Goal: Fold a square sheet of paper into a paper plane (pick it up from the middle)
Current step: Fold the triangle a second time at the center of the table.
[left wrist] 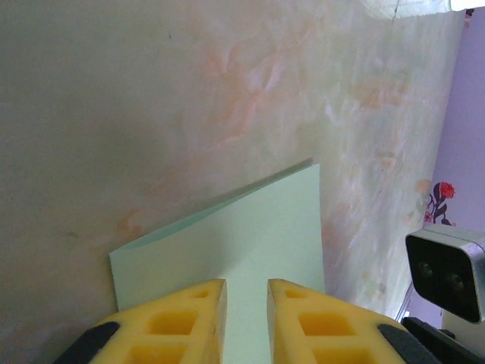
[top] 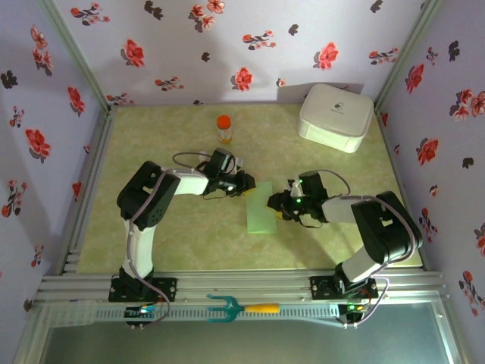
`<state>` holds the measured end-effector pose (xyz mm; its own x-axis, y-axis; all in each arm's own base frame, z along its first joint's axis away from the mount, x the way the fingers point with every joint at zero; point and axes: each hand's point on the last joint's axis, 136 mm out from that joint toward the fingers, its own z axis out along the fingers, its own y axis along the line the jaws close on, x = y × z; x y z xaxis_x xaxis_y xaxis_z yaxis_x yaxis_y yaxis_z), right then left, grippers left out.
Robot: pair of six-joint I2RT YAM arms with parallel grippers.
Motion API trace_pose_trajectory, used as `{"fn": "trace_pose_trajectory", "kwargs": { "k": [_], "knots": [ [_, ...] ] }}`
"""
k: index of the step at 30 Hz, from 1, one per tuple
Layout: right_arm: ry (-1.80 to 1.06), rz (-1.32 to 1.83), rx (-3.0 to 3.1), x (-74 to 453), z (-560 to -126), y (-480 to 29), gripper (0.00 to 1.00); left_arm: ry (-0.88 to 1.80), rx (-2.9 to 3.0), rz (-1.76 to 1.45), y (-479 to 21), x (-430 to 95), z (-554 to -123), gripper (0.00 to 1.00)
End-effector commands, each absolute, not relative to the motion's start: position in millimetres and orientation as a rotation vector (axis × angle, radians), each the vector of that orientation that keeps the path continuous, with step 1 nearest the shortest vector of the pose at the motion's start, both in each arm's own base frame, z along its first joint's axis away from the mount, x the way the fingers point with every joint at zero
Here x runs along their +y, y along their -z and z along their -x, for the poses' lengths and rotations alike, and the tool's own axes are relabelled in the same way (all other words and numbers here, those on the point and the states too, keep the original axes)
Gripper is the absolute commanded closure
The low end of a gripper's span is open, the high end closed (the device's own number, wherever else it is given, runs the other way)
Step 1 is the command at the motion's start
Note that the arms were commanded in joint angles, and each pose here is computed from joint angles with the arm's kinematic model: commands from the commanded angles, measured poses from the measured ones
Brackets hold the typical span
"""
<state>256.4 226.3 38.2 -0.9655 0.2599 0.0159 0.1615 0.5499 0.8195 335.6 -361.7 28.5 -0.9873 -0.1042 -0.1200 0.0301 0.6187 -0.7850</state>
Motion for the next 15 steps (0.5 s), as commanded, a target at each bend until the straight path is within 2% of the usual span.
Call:
{"fn": "trace_pose_trajectory", "kwargs": {
  "k": [1, 9, 13, 15],
  "knots": [
    [-1.433, -0.34, 2.646, 230.3, -263.1, -42.0, 0.66, 1.261, 2.754, 0.061, -17.0, -354.9, -322.7, 0.76],
    [-1.437, -0.373, 2.658, 230.3, -265.1, -31.9, 0.82, 1.279, 2.707, 0.046, -35.0, -358.1, -328.5, 0.72],
    [-1.431, -0.413, 2.644, 229.1, -267.8, -32.4, 0.93, 1.285, 2.626, -0.021, -66.7, -359.5, -331.2, 0.65],
    [-1.416, -0.457, 2.639, 227.4, -271.0, -30.7, 0.94, 1.228, 2.586, -0.064, -83.4, -354.7, -331.9, 0.63]
  ]
}}
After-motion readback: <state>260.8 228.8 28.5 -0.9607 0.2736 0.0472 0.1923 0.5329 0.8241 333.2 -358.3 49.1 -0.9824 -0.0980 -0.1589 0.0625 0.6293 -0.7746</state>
